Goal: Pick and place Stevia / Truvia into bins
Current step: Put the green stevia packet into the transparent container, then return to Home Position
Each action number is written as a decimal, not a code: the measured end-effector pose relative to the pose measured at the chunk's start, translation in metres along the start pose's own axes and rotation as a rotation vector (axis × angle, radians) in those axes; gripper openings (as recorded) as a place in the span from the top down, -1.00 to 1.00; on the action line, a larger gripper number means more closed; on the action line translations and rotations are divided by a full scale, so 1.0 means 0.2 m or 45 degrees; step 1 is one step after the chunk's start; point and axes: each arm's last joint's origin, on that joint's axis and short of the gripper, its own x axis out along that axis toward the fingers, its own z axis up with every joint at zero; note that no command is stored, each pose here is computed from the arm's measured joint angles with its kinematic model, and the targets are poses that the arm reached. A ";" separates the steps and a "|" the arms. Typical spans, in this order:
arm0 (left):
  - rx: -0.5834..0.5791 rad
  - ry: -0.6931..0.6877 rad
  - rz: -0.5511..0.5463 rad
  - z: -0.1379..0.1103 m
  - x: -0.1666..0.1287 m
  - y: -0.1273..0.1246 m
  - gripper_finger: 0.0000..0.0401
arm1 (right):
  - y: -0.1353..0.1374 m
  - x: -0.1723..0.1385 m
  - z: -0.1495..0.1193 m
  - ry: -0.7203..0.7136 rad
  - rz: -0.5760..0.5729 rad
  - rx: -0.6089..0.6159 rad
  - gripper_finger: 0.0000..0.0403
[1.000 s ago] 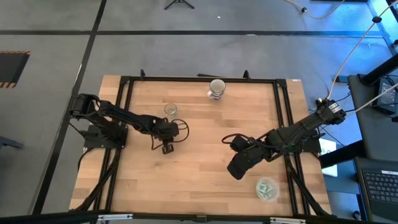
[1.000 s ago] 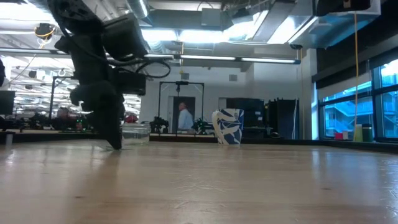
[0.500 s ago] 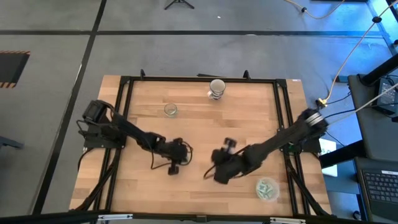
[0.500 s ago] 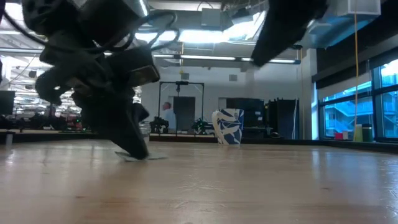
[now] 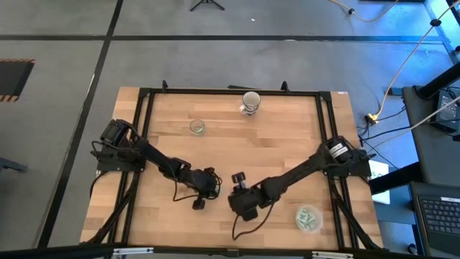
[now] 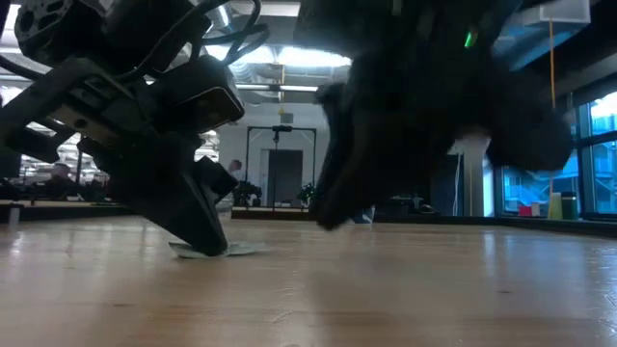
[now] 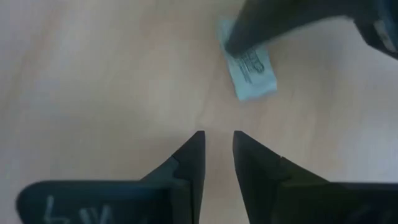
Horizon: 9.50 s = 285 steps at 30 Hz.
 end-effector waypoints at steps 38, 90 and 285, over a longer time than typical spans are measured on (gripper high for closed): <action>0.000 -0.173 -0.061 0.04 0.05 0.00 0.99 | -0.06 0.25 -0.03 -0.042 -0.070 -0.411 0.65; -0.080 -0.262 0.166 0.26 -0.54 0.02 0.68 | -0.11 -0.79 0.18 0.418 0.088 0.695 1.00; -0.210 -1.171 0.870 -0.38 -1.12 0.46 0.69 | -0.61 -0.84 -1.44 -1.121 -0.506 0.815 0.15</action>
